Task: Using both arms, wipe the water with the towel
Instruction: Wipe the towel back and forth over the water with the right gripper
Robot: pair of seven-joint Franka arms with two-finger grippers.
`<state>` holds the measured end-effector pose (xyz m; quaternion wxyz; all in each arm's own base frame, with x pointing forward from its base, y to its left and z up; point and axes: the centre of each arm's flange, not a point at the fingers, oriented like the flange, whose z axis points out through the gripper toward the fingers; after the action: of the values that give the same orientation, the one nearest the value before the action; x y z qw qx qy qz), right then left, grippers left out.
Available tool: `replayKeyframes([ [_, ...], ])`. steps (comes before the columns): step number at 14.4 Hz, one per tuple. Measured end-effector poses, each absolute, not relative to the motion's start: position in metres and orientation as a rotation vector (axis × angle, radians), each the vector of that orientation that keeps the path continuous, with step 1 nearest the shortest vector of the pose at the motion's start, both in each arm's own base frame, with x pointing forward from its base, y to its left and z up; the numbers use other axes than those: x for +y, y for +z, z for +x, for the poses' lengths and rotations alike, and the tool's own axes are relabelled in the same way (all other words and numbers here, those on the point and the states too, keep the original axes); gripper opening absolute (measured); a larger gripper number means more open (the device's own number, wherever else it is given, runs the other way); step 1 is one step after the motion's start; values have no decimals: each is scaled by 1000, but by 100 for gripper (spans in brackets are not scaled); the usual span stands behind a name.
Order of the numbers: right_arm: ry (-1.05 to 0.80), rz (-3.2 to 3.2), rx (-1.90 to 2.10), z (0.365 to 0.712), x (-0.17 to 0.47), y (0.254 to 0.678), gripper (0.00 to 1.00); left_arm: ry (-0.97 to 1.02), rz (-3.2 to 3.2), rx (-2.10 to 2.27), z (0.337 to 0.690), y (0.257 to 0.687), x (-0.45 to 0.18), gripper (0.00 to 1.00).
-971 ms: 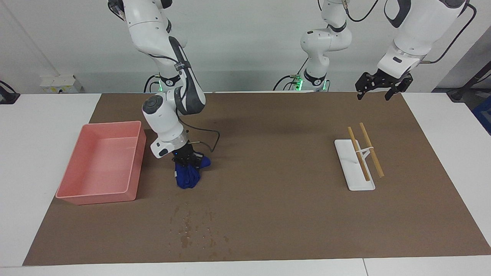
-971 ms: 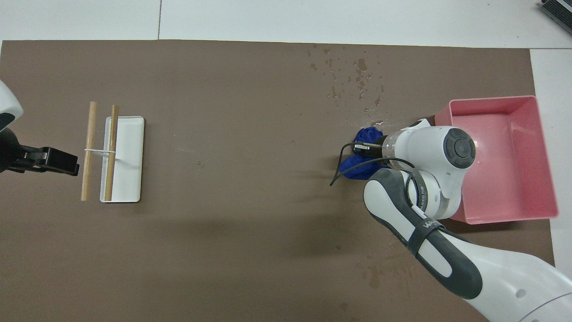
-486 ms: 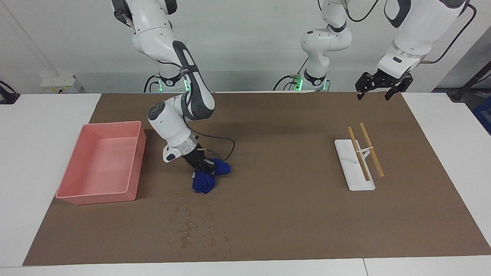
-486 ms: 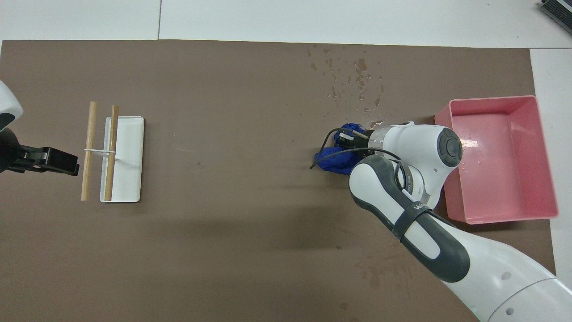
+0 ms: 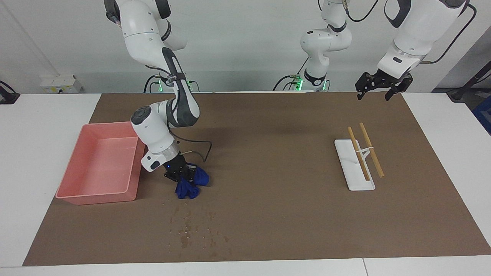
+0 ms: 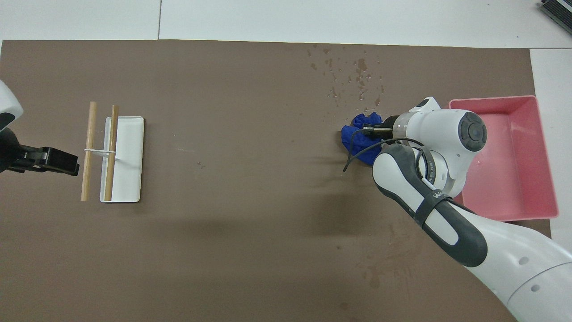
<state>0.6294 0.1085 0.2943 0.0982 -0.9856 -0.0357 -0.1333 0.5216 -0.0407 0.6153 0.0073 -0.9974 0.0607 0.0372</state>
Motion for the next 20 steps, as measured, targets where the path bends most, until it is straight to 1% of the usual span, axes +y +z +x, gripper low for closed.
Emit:
replayKeyframes([
  [4, -458, -3082, -548, 635, 96, 297, 14, 116, -3119, 190, 522, 615, -41, 100],
  [8, -462, -3104, -626, 636, 94, 295, 14, 116, -3119, 190, 522, 615, -41, 100],
  [10, -462, -3111, -526, 636, 96, 294, 14, 116, -3119, 190, 522, 615, -41, 100],
  [14, -418, -3030, -99, 635, 111, 291, 14, 116, -3119, 190, 522, 615, -41, 100],
  [17, -341, -2878, 207, 631, 137, 289, 14, 116, -3119, 190, 522, 615, -41, 100],
  [20, -270, -2767, 395, 625, 177, 286, 14, 116, -3119, 190, 522, 615, -41, 100],
])
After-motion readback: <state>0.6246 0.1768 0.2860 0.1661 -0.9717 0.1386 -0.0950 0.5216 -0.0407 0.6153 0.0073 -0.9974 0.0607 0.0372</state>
